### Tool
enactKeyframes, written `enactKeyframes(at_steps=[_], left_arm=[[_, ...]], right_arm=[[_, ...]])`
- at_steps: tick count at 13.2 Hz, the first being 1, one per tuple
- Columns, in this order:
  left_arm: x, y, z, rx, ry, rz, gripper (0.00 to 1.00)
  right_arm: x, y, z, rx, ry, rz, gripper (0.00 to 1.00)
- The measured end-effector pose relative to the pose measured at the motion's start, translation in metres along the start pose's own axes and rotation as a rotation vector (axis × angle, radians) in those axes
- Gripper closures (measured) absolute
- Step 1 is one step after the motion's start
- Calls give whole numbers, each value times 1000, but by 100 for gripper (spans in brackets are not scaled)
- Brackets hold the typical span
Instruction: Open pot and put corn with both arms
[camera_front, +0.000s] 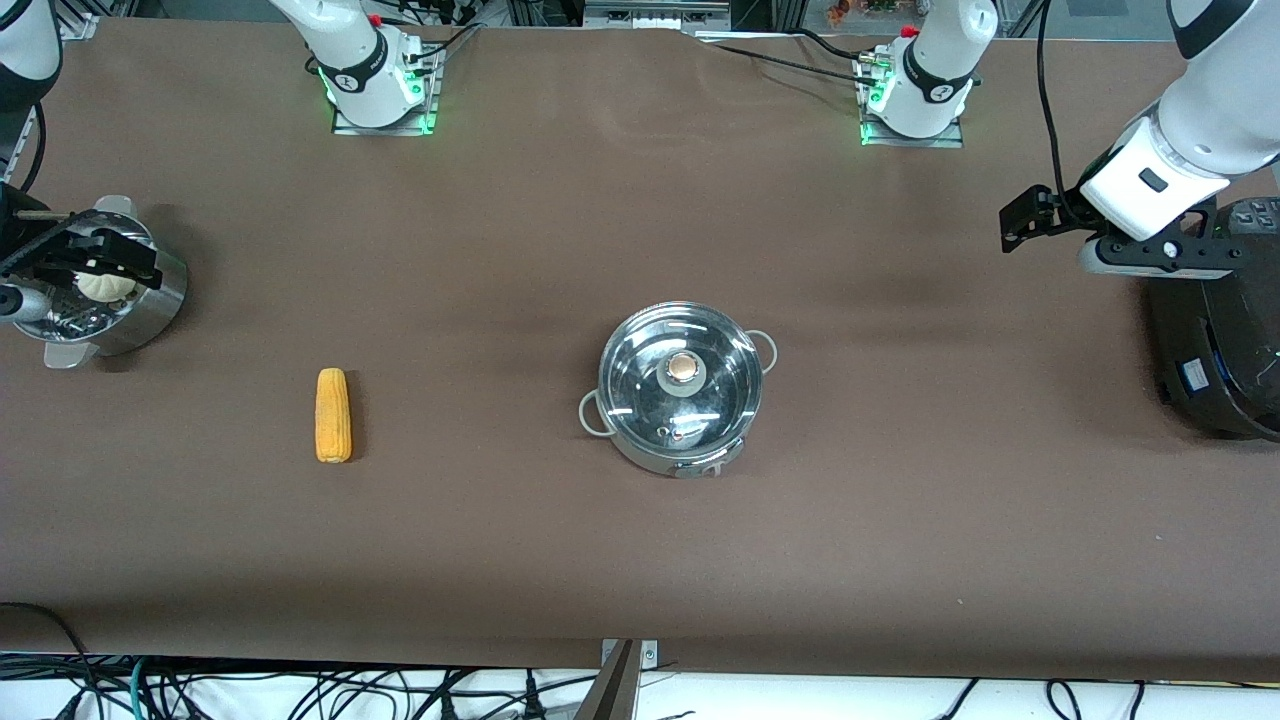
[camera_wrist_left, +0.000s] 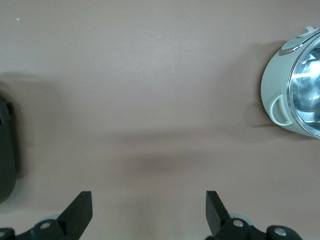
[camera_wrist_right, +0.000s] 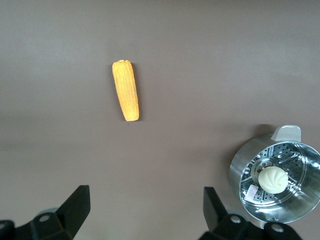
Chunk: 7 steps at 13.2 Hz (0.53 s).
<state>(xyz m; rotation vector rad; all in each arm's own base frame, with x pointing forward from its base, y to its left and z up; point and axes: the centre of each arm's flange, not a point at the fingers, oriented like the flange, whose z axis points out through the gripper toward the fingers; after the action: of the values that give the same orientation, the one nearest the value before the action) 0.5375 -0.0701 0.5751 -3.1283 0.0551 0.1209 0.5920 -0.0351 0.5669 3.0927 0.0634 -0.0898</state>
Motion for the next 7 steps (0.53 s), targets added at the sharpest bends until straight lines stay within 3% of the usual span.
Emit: enactKeyframes(at_steps=[7], left_arm=[[0, 1, 0, 0, 0, 2, 0]], right_arm=[[1, 0, -2, 0, 5, 1, 0]])
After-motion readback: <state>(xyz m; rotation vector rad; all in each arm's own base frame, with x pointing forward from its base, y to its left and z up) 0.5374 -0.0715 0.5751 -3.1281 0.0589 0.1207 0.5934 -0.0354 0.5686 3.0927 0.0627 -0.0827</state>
